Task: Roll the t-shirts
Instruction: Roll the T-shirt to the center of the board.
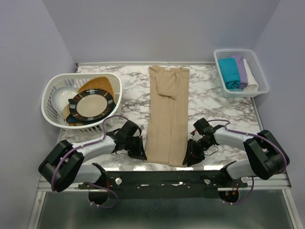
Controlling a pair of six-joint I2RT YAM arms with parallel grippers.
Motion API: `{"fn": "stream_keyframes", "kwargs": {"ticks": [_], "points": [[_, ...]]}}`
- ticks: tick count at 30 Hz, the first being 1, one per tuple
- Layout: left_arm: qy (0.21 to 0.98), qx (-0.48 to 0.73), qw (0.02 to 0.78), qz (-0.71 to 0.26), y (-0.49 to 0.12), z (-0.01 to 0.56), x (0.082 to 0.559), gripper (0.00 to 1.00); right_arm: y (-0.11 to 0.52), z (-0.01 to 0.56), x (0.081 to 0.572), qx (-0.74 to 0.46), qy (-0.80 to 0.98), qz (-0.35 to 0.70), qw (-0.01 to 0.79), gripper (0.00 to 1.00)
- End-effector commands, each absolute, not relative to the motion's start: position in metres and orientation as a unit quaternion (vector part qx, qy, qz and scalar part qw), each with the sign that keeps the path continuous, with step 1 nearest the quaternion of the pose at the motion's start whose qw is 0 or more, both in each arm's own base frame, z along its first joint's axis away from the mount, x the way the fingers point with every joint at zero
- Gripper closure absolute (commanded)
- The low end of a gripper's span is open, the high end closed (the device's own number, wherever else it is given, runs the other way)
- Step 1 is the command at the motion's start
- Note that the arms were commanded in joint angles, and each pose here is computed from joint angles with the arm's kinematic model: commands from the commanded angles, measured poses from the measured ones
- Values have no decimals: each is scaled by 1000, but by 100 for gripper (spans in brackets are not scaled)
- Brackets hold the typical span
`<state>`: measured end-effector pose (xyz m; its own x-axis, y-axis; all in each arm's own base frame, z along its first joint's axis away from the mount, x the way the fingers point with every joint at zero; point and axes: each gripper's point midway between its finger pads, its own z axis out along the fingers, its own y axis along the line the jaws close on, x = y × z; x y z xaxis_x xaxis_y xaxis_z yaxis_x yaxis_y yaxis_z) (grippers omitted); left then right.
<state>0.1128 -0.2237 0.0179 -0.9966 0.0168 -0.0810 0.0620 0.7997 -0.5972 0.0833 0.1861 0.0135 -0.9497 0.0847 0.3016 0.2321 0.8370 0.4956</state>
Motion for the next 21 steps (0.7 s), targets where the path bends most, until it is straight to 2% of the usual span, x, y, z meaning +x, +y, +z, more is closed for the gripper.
{"fn": "stream_keyframes", "kwargs": {"ticks": [1, 4, 7, 11, 16, 21], "points": [[956, 28, 40, -289, -213, 4, 111, 96, 157, -13, 67, -90, -968, -190, 136, 77], [954, 31, 41, -295, -214, 6, 111, 100, 158, -12, 73, -80, -970, -196, 119, 88], [951, 38, 47, -305, -217, 11, 112, 100, 162, -8, 83, -68, -971, -208, 92, 100], [940, 64, 68, -327, -225, 24, 119, 100, 166, 7, 98, -40, -972, -226, 49, 99], [924, 103, 112, -350, -229, 47, 127, 100, 165, 34, 122, -3, -968, -247, -45, 100], [912, 105, 134, -372, -233, 59, 135, 100, 170, 48, 128, -2, -960, -276, -55, 100]]}}
